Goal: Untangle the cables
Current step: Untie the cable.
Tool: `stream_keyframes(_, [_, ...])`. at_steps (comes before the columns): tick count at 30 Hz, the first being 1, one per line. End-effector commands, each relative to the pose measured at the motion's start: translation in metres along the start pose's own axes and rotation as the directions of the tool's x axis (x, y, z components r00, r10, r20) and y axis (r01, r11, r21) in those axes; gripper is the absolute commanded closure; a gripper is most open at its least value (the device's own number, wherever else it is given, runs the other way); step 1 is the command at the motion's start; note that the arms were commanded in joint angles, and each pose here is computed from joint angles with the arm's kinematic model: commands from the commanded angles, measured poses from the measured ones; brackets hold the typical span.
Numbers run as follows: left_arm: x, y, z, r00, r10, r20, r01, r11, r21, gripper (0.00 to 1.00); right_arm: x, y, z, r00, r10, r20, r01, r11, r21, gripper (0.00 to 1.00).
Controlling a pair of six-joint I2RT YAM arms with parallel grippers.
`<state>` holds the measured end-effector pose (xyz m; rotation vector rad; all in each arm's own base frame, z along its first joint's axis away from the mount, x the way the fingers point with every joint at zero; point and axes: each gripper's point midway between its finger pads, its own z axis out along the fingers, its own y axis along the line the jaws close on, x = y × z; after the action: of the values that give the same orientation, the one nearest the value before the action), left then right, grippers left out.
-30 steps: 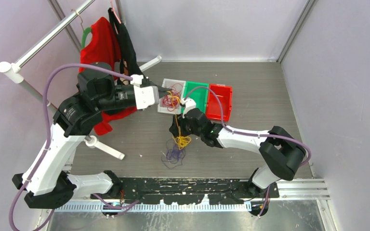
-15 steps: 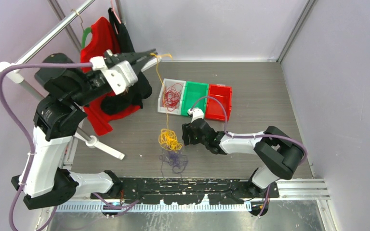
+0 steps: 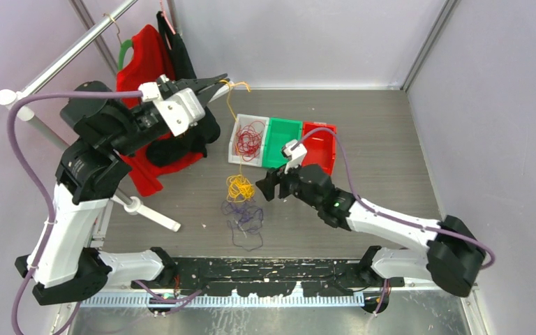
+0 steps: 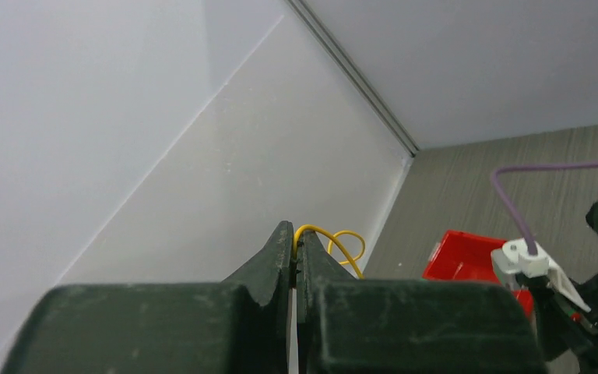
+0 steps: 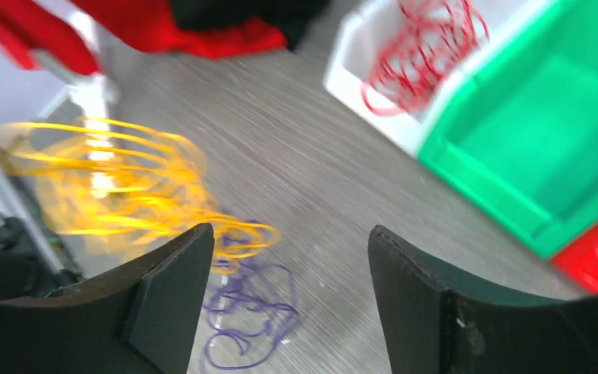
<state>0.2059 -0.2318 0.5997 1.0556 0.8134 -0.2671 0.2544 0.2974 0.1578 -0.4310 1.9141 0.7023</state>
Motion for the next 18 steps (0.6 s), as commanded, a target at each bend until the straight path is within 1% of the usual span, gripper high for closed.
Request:
stream_keyframes(1, [0.000, -0.005, 0.001, 1.000, 0.006, 0.010, -0.006, 1.000, 0.017, 1.00, -0.061, 0.053, -0.030, 0.982, -0.075, 0.176, 0.119, 0.960, -0.255, 0.22])
stream_keyframes(3, [0.003, -0.009, 0.001, 1.000, 0.007, 0.002, -0.007, 0.999, 0.033, 1.00, -0.073, 0.070, -0.047, 0.973, -0.083, 0.214, 0.154, 0.927, -0.342, 0.22])
stream_keyframes(7, [0.008, -0.016, 0.000, 1.000, -0.001, -0.010, 0.001, 0.998, 0.058, 1.00, -0.100, 0.099, -0.069, 0.960, -0.036, 0.278, 0.167, 0.870, -0.463, 0.22])
stream_keyframes(9, [0.009, -0.018, -0.001, 1.000, -0.007, -0.013, 0.007, 0.998, 0.068, 1.00, -0.116, 0.107, -0.069, 0.954, -0.011, 0.299, 0.161, 0.862, -0.481, 0.22])
stream_keyframes(13, [0.007, -0.021, 0.000, 1.000, -0.029, -0.009, 0.030, 0.996, 0.085, 1.00, -0.143, 0.114, -0.057, 0.940, 0.012, 0.341, 0.159, 0.867, -0.471, 0.24])
stream_keyframes(15, [0.005, -0.024, 0.000, 0.999, -0.043, -0.003, 0.043, 0.994, 0.104, 1.00, -0.148, 0.116, -0.044, 0.942, 0.012, 0.336, 0.154, 0.873, -0.462, 0.26])
stream_keyframes(18, [0.002, -0.026, 0.000, 0.998, -0.061, 0.006, 0.060, 0.991, 0.119, 1.00, -0.150, 0.123, -0.032, 0.946, 0.023, 0.323, 0.144, 0.864, -0.483, 0.31])
